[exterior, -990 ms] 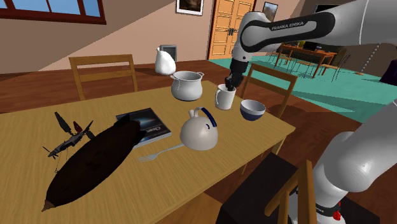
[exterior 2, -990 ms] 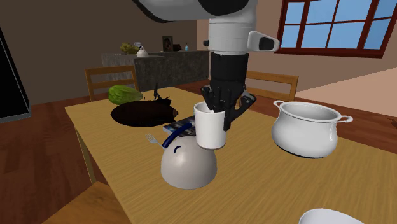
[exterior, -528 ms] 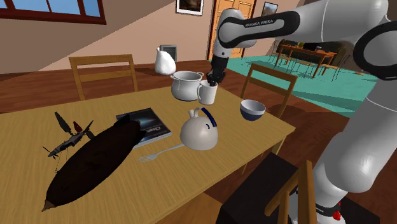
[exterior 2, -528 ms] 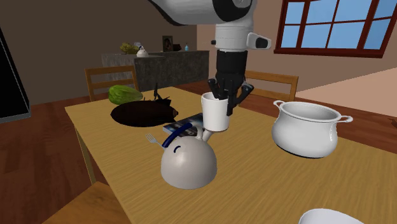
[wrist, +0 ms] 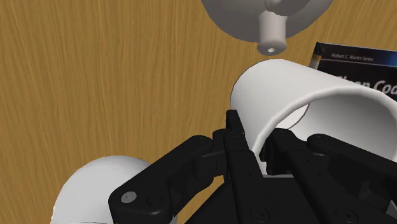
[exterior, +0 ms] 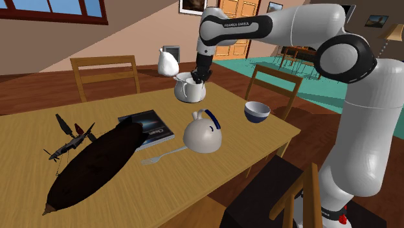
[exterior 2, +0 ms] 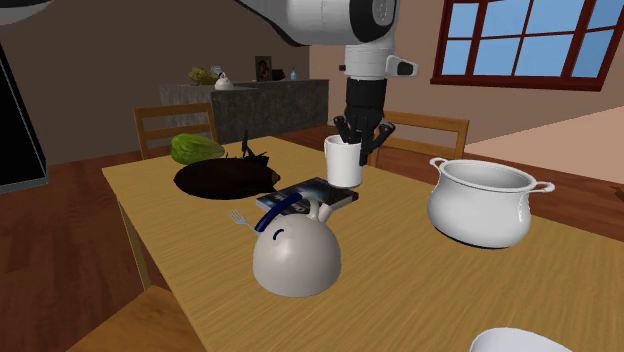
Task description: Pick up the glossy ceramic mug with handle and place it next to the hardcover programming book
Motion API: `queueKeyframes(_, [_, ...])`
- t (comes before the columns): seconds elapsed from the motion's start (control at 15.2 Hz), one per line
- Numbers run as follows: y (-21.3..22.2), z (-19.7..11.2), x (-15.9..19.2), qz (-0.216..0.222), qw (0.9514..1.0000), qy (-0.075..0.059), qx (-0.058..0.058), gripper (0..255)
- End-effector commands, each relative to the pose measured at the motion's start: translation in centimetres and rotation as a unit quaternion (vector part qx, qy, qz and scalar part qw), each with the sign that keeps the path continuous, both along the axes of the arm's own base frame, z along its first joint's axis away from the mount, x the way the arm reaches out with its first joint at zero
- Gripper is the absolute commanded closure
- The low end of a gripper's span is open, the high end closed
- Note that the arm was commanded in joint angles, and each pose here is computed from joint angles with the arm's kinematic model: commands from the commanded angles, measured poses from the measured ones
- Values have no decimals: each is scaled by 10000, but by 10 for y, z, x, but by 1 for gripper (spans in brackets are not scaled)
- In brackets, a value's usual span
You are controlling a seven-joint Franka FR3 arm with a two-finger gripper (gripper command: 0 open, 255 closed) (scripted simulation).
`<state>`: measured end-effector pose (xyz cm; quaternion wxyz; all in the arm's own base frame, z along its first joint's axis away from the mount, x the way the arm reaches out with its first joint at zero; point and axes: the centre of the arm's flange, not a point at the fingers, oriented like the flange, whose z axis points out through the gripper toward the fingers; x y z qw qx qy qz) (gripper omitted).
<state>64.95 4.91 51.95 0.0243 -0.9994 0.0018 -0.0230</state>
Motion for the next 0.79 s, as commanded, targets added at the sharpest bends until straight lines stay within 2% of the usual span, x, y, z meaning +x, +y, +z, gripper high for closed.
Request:
queueKeyframes(0.0, [2,-8,4,-2,10000,-4,0,255])
queueKeyframes(0.73, [2,-66,4,-2,10000,-4,0,255])
